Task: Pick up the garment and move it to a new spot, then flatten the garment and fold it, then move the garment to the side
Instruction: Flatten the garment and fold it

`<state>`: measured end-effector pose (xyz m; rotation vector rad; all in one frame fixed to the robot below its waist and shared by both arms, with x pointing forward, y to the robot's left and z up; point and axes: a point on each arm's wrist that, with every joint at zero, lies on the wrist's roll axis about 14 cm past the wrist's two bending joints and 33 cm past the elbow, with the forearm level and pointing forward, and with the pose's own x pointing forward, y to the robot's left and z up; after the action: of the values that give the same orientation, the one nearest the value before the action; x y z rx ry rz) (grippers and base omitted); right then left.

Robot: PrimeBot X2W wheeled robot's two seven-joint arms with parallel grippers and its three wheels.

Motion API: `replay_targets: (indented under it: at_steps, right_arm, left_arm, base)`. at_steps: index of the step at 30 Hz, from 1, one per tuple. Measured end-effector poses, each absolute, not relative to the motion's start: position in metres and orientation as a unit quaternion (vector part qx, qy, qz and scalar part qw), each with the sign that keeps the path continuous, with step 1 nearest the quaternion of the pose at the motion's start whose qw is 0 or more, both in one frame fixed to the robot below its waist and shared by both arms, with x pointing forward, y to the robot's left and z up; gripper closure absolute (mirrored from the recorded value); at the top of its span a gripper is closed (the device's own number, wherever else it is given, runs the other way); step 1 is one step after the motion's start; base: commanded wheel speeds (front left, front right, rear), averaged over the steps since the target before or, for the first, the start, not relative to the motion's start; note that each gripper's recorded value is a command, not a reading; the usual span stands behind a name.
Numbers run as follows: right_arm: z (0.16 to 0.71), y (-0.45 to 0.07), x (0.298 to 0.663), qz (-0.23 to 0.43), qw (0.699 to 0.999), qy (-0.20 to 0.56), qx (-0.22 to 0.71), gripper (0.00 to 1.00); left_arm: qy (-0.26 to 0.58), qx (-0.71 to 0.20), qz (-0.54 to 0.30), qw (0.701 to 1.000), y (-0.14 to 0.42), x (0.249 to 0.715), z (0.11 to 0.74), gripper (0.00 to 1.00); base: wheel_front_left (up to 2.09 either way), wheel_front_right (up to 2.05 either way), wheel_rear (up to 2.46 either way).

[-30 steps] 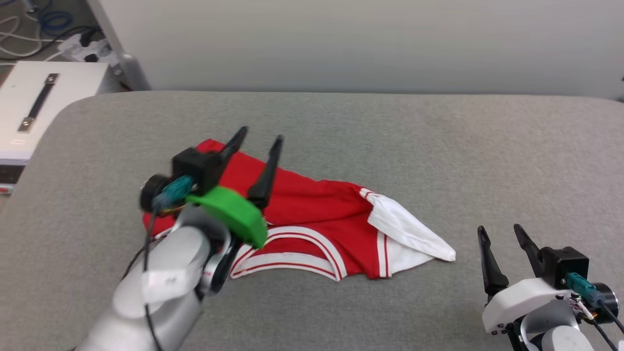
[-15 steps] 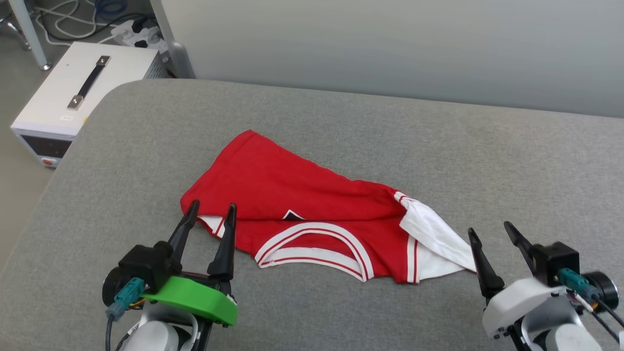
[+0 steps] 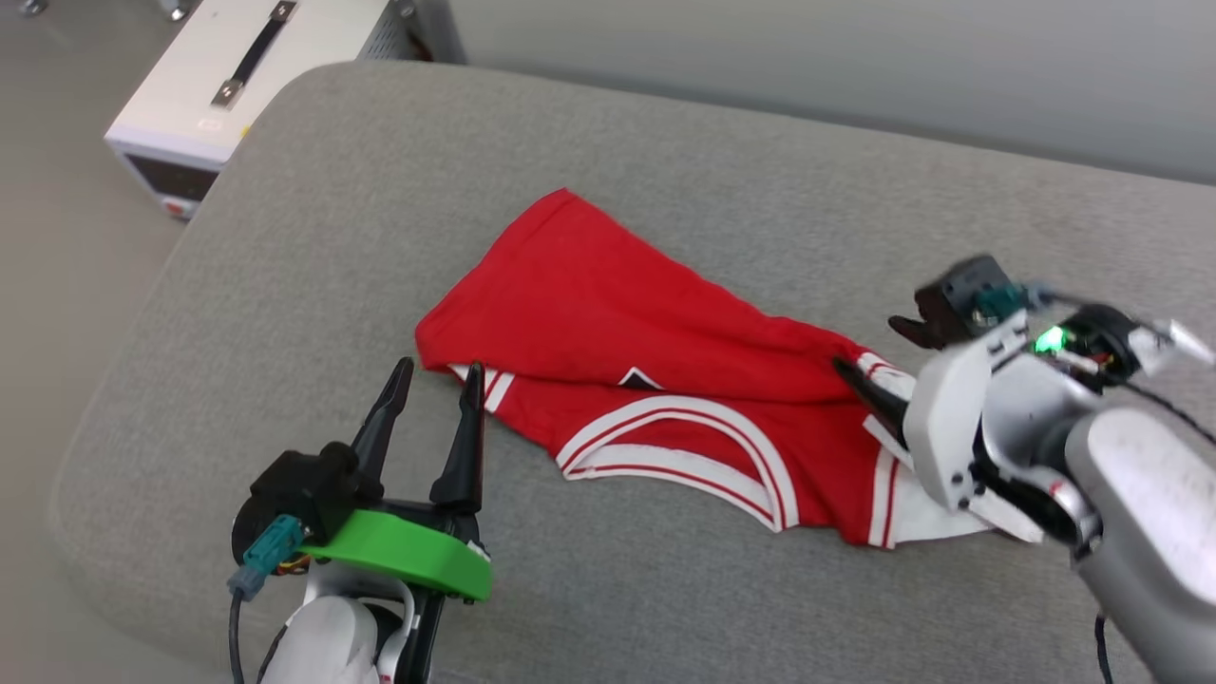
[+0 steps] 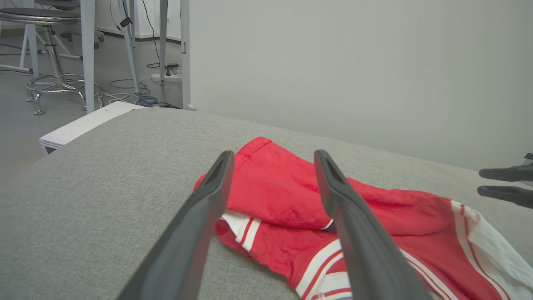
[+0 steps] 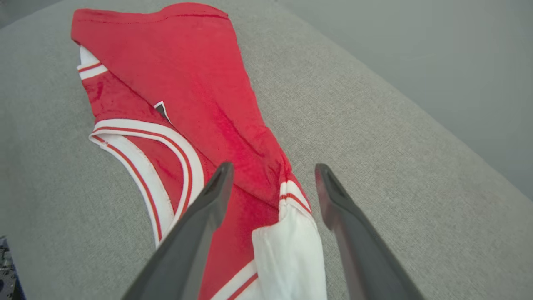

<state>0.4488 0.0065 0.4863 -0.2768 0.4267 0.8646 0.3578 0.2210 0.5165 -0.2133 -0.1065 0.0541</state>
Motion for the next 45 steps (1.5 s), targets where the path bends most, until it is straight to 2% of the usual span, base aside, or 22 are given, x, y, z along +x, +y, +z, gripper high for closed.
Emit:
replay_targets:
  at_steps: [4, 11, 17, 22, 23, 24, 25, 36, 45]
  right_arm:
    - [0.462, 0.019, 0.460, 0.434, 0.835, 0.299, -0.157, 0.00]
    - [0.432, 0.040, 0.479, 0.449, 0.783, 0.390, -0.180, 0.00]
    - [0.402, 0.056, 0.487, 0.460, 0.753, 0.425, -0.203, 0.00]
    - [0.383, 0.064, 0.495, 0.464, 0.740, 0.430, -0.227, 0.00]
    - [0.382, 0.067, 0.497, 0.465, 0.741, 0.432, -0.220, 0.09]
    - [0.380, 0.070, 0.498, 0.466, 0.740, 0.436, -0.212, 0.61]
    - [0.378, 0.071, 0.499, 0.467, 0.740, 0.437, -0.208, 1.00]
    - [0.391, 0.075, 0.505, 0.465, 0.767, 0.413, -0.155, 1.00]
    - [0.421, 0.031, 0.537, 0.405, 0.827, 0.378, -0.097, 1.00]
  left_arm:
    - [-0.048, -0.109, 0.048, 0.992, 0.230, 0.357, 0.512, 0.00]
    - [-0.030, -0.104, 0.091, 0.990, 0.252, 0.352, 0.501, 0.00]
    - [-0.016, -0.100, 0.110, 0.989, 0.261, 0.347, 0.493, 0.00]
    - [-0.004, -0.100, 0.127, 0.987, 0.269, 0.342, 0.487, 0.00]
    - [-0.001, -0.099, 0.129, 0.987, 0.270, 0.341, 0.486, 0.00]
    - [0.001, -0.100, 0.132, 0.986, 0.271, 0.340, 0.484, 0.00]
    - [0.002, -0.100, 0.134, 0.986, 0.272, 0.339, 0.483, 0.00]
    - [0.000, -0.105, 0.123, 0.987, 0.266, 0.343, 0.483, 0.00]
    - [-0.011, -0.100, 0.100, 0.990, 0.256, 0.351, 0.490, 0.00]
  base:
    - [0.00, 0.00, 0.00]
    - [0.00, 0.00, 0.00]
    - [0.00, 0.00, 0.00]
    - [0.00, 0.00, 0.00]
    - [0.00, 0.00, 0.00]
    - [0.00, 0.00, 0.00]
    - [0.00, 0.00, 0.00]
    - [0.00, 0.00, 0.00]
    - [0.00, 0.00, 0.00]
